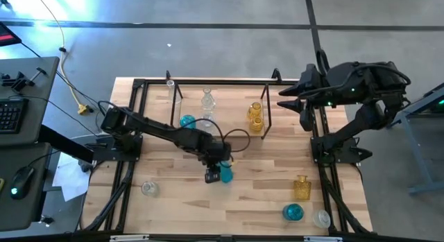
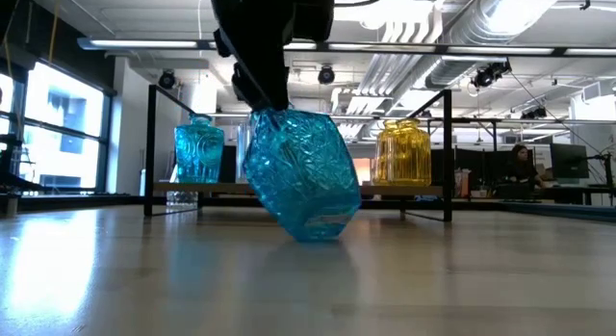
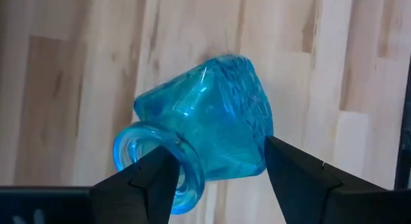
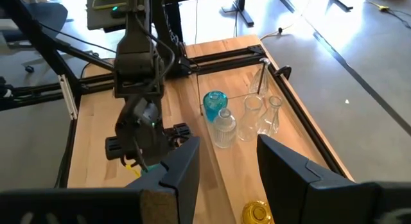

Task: Sort vases onto shelf
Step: Put the blue vase on the shelf aligned with the other blue vase

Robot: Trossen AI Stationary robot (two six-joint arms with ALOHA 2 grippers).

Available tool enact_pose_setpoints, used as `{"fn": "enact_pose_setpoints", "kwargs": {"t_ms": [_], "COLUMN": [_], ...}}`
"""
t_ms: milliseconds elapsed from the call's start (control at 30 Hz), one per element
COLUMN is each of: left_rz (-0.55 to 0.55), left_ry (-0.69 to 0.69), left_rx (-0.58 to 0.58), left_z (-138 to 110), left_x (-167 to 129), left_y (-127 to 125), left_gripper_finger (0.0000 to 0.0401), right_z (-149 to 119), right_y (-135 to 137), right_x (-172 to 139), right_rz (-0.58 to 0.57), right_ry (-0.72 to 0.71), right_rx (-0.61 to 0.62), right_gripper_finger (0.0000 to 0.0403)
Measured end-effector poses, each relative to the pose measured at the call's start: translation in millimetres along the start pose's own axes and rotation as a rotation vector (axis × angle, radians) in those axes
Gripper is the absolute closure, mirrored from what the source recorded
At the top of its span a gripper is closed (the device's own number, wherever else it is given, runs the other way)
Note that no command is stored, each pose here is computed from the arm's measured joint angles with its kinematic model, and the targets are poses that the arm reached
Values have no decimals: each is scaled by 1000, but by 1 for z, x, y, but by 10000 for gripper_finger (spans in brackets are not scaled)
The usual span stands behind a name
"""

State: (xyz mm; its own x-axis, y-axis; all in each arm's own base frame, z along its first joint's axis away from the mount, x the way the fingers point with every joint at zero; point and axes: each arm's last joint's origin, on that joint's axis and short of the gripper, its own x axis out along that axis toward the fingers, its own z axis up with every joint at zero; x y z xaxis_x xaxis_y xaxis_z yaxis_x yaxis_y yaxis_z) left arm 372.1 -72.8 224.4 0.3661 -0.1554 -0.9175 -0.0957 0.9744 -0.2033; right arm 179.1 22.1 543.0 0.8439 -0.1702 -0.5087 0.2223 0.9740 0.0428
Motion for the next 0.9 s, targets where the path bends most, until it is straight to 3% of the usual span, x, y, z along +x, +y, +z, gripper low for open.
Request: {"fn": "enact_pose_setpoints", "kwargs": {"t_ms": [167,500,900], "left_rz": [0,-4,-18], "left_ry": [-10,-35,-34], "left_rx": [-9,-15,-62], "left_z": [1,8,7], "left_x": [-1,-9,-13], "left_y": [0,-3,-8], "left_gripper_finger": [226,367,360], "right_z": [0,0,-2], "right_y": [1,1,7], "right_x": [0,0,-2], "right_rz": [-8,-10,17], "right_ry": [-6,-6,-2], "right_rx": [-3,5,-14], "right_gripper_finger": [267,267,267]}}
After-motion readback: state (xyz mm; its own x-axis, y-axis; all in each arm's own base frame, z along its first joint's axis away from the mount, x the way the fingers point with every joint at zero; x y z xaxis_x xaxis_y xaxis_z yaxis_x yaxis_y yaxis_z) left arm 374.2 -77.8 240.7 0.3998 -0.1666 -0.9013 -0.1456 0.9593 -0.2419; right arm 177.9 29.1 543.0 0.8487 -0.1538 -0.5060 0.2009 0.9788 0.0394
